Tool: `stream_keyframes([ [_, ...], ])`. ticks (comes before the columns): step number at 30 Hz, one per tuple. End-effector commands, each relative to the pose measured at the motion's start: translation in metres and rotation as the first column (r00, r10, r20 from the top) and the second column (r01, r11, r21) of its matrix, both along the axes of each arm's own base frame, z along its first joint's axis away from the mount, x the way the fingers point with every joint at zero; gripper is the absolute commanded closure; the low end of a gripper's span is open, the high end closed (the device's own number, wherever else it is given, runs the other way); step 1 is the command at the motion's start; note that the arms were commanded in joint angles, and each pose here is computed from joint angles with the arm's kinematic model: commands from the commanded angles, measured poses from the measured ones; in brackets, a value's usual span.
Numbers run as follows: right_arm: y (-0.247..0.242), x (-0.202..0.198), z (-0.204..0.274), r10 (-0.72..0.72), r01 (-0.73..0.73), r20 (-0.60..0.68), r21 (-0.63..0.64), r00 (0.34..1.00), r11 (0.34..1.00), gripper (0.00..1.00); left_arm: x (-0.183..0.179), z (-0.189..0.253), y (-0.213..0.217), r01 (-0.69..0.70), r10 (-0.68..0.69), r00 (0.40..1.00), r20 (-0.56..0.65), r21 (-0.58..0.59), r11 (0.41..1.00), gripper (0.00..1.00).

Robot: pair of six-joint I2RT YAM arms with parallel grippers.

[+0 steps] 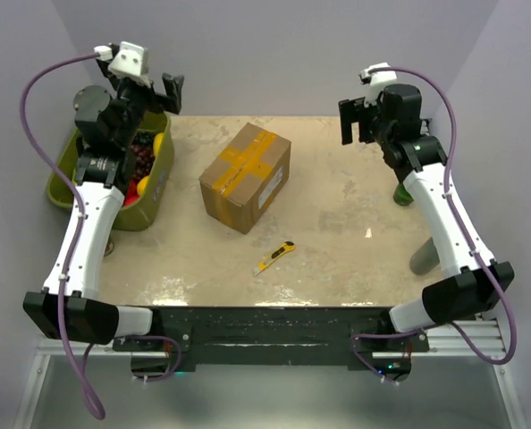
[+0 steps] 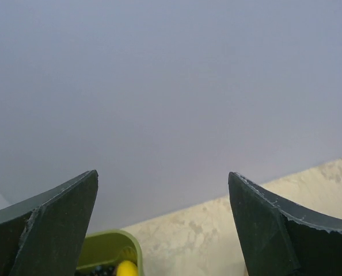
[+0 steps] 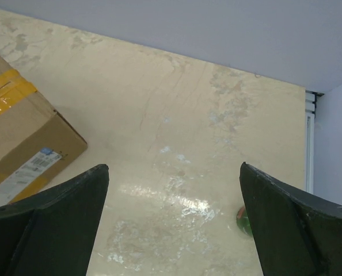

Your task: Unpack the express box

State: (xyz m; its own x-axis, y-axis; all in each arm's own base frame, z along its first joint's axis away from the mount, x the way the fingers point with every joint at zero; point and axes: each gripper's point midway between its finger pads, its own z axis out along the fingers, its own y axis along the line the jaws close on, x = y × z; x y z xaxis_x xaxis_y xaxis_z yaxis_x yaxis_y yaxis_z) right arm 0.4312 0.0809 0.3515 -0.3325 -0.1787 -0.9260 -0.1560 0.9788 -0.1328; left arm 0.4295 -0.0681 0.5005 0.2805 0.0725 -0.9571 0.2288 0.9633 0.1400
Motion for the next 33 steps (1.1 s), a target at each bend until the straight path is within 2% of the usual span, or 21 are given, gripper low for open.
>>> stream_keyframes([
  [1, 0.011, -0.004, -0.002, 0.093, -0.093, -0.003, -0.025, 0.996, 0.995, 0.01, -0.014, -0.052, -0.032, 0.2, -0.189, 0.971, -0.15, 0.063, 0.978, 0.02],
  [3, 0.033, -0.014, -0.007, 0.244, -0.244, -0.018, -0.012, 0.97, 0.97, 0.01, -0.031, -0.068, -0.05, 0.313, -0.296, 0.935, -0.195, 0.062, 0.948, 0.03],
  [4, 0.042, -0.029, -0.013, 0.368, -0.371, -0.052, -0.083, 0.928, 0.925, 0.01, -0.036, -0.073, -0.055, 0.342, -0.324, 0.922, -0.214, 0.054, 0.938, 0.04],
  [5, 0.058, -0.044, -0.023, 0.502, -0.509, -0.086, -0.09, 0.86, 0.856, 0.01, -0.044, -0.087, -0.062, 0.387, -0.364, 0.895, -0.259, 0.042, 0.921, 0.04],
  [6, 0.085, -0.068, -0.03, 0.672, -0.678, -0.1, -0.064, 0.734, 0.732, 0.01, -0.05, -0.09, -0.064, 0.404, -0.379, 0.884, -0.274, 0.039, 0.914, 0.04],
  [7, 0.089, -0.087, -0.054, 0.741, -0.76, -0.169, -0.11, 0.65, 0.641, 0.01, -0.054, -0.096, -0.067, 0.418, -0.392, 0.871, -0.295, 0.03, 0.908, 0.04],
  [8, 0.094, -0.096, -0.067, 0.764, -0.789, -0.2, -0.114, 0.614, 0.604, 0.01, -0.06, -0.11, -0.07, 0.44, -0.41, 0.847, -0.338, 0.015, 0.898, 0.05],
  [10, 0.108, -0.124, -0.101, 0.834, -0.881, -0.289, -0.095, 0.47, 0.463, 0.02, -0.071, -0.116, -0.072, 0.452, -0.418, 0.839, -0.348, 0.02, 0.892, 0.04],
  [11, 0.111, -0.132, -0.113, 0.851, -0.906, -0.319, -0.078, 0.418, 0.416, 0.04, -0.074, -0.125, -0.07, 0.444, -0.407, 0.839, -0.362, 0.021, 0.896, 0.0],
  [13, 0.12, -0.155, -0.145, 0.87, -0.952, -0.397, -0.04, 0.293, 0.303, 0.09, -0.083, -0.127, -0.067, 0.435, -0.394, 0.845, -0.362, 0.037, 0.899, 0.0],
  [15, 0.13, -0.174, -0.166, 0.873, -0.979, -0.449, -0.024, 0.19, 0.201, 0.13, -0.089, -0.135, -0.064, 0.435, -0.383, 0.844, -0.375, 0.063, 0.898, 0.0],
  [17, 0.132, -0.18, -0.193, 0.857, -0.992, -0.502, -0.022, 0.12, 0.126, 0.14, -0.098, -0.148, -0.063, 0.447, -0.383, 0.833, -0.4, 0.079, 0.891, 0.0],
  [18, 0.138, -0.186, -0.203, 0.855, -0.998, -0.515, -0.026, 0.065, 0.061, 0.14, -0.099, -0.152, -0.063, 0.46, -0.385, 0.831, -0.402, 0.106, 0.882, 0.0],
  [19, 0.14, -0.187, -0.211, 0.847, -0.999, -0.53, -0.021, 0.042, 0.037, 0.01, -0.101, -0.156, -0.063, 0.465, -0.385, 0.827, -0.409, 0.113, 0.878, 0.0],
  [20, 0.145, -0.187, -0.224, 0.838, -1.0, -0.546, 0.004, 0.013, 0.018, 0.01, -0.102, -0.16, -0.062, 0.462, -0.38, 0.828, -0.412, 0.118, 0.879, 0.0],
  [23, 0.167, -0.178, -0.233, 0.85, -1.0, -0.526, -0.008, -0.008, -0.014, 0.02, -0.101, -0.158, -0.054, 0.44, -0.361, 0.841, -0.403, 0.12, 0.89, 0.0],
  [26, 0.187, -0.169, -0.249, 0.844, -0.996, -0.535, -0.043, -0.043, -0.078, 0.03, -0.1, -0.154, -0.041, 0.394, -0.32, 0.86, -0.398, 0.119, 0.911, 0.0],
  [27, 0.196, -0.168, -0.256, 0.843, -0.99, -0.534, -0.073, -0.066, -0.124, 0.04, -0.099, -0.153, -0.034, 0.374, -0.302, 0.866, -0.398, 0.118, 0.92, 0.01],
  [29, 0.2, -0.17, -0.266, 0.83, -0.982, -0.552, -0.09, -0.087, -0.163, 0.06, -0.099, -0.152, -0.029, 0.358, -0.288, 0.872, -0.396, 0.116, 0.926, 0.01],
  [30, 0.203, -0.173, -0.271, 0.82, -0.973, -0.56, -0.103, -0.114, -0.205, 0.07, -0.098, -0.153, -0.024, 0.344, -0.275, 0.875, -0.398, 0.111, 0.932, 0.01],
  [33, 0.204, -0.177, -0.285, 0.798, -0.966, -0.584, -0.087, -0.149, -0.244, 0.1, -0.097, -0.15, -0.02, 0.334, -0.271, 0.878, -0.395, 0.099, 0.937, 0.02],
])
